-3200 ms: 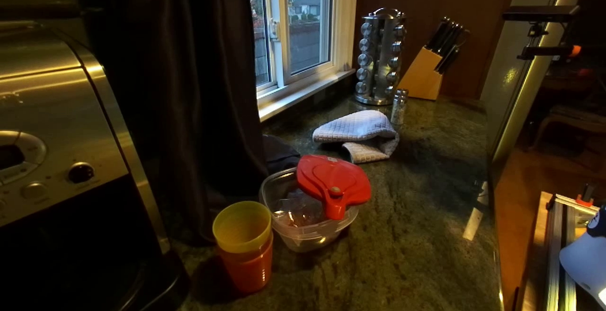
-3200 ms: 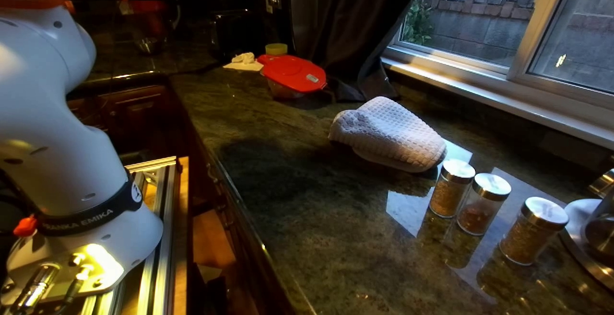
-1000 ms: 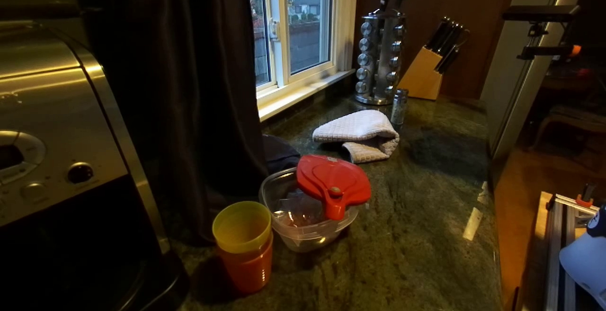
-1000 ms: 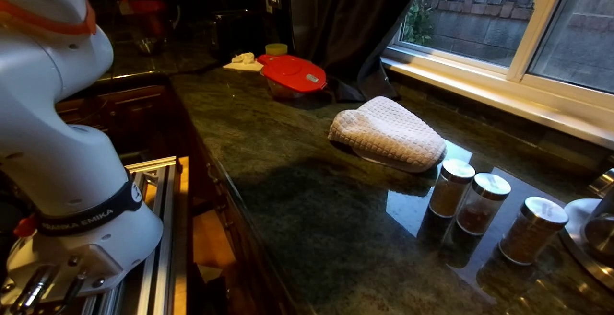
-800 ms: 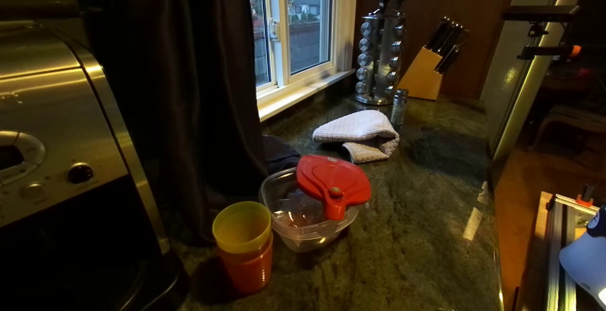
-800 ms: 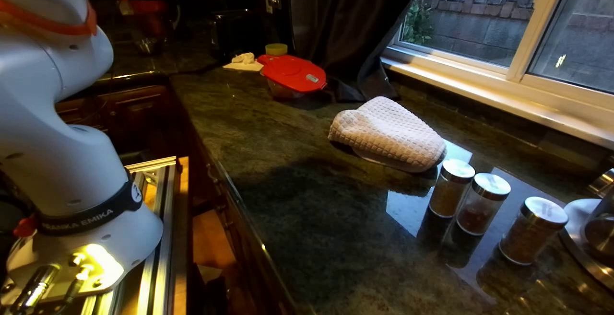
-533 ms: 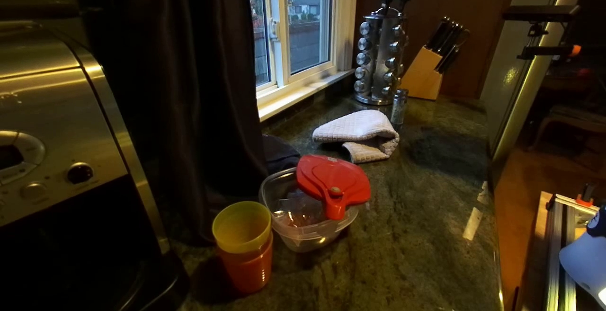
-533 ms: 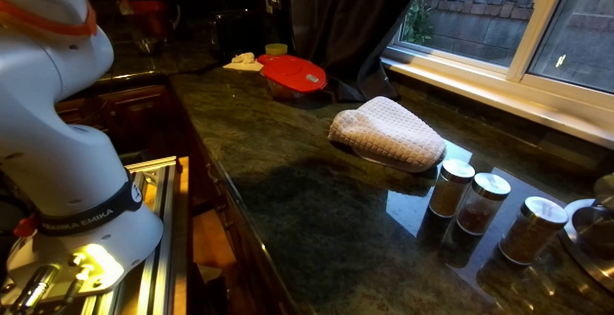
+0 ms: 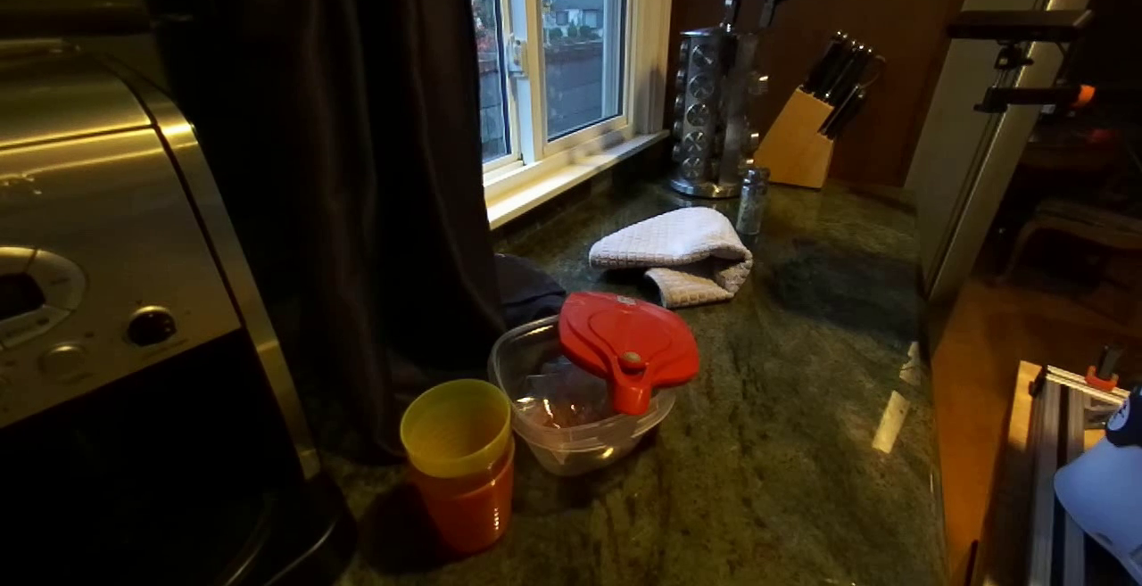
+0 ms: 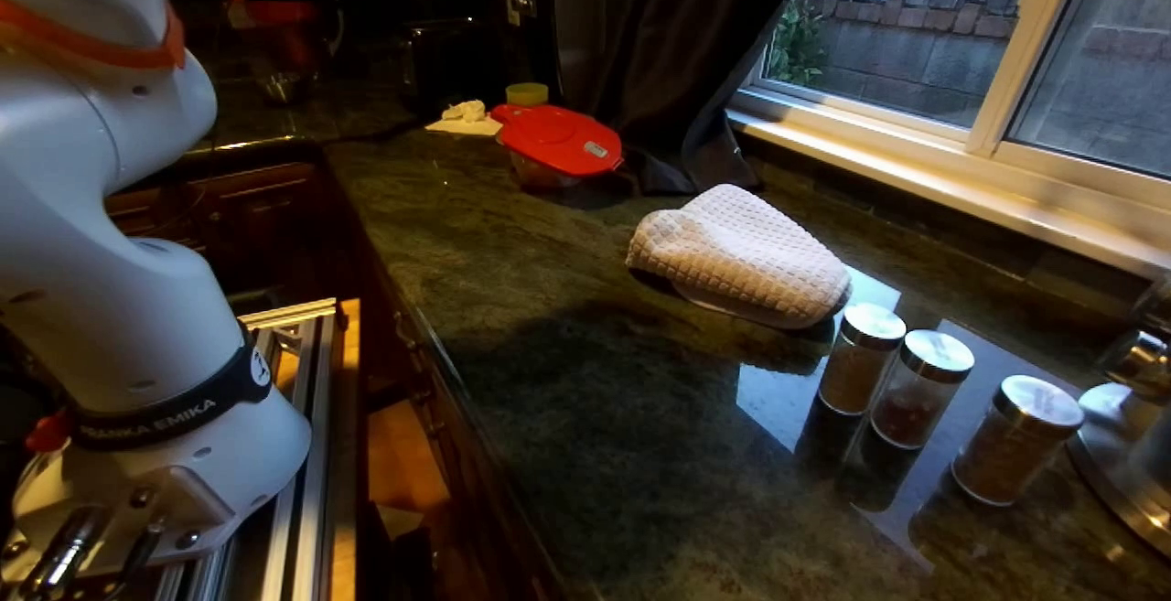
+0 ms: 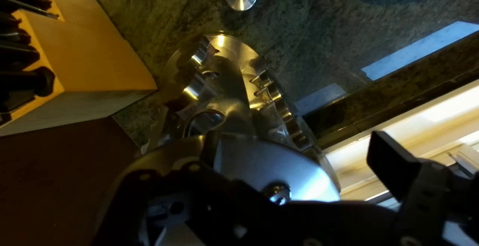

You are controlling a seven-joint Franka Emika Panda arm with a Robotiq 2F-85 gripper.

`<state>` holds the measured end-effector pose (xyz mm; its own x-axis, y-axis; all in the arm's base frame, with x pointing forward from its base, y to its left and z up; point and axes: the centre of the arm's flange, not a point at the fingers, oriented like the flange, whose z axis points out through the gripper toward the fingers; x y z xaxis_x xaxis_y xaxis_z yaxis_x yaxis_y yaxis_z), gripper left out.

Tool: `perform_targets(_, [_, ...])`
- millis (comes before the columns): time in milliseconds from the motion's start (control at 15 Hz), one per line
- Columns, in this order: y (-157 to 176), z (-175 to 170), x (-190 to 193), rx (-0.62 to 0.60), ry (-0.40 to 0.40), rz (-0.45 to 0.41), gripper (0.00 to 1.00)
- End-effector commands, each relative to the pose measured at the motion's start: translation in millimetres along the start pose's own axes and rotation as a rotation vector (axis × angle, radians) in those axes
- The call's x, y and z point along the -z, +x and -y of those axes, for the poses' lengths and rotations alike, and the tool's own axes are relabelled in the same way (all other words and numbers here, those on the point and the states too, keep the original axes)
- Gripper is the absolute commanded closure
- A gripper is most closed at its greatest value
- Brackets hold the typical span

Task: Rotate the spice rack

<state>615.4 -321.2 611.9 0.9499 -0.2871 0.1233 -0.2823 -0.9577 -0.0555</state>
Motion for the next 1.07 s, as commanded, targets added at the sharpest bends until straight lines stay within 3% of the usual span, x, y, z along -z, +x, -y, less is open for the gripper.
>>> perform_targets(0, [15,0,4,-0.037,0.027,-0.007,0.0])
perform_targets(600, [31,-10,-5,-0.09,-0.102,-0.188,0.0])
perform_targets(1000, [33,-16,-11,-0.11,-0.159,-0.166,0.0])
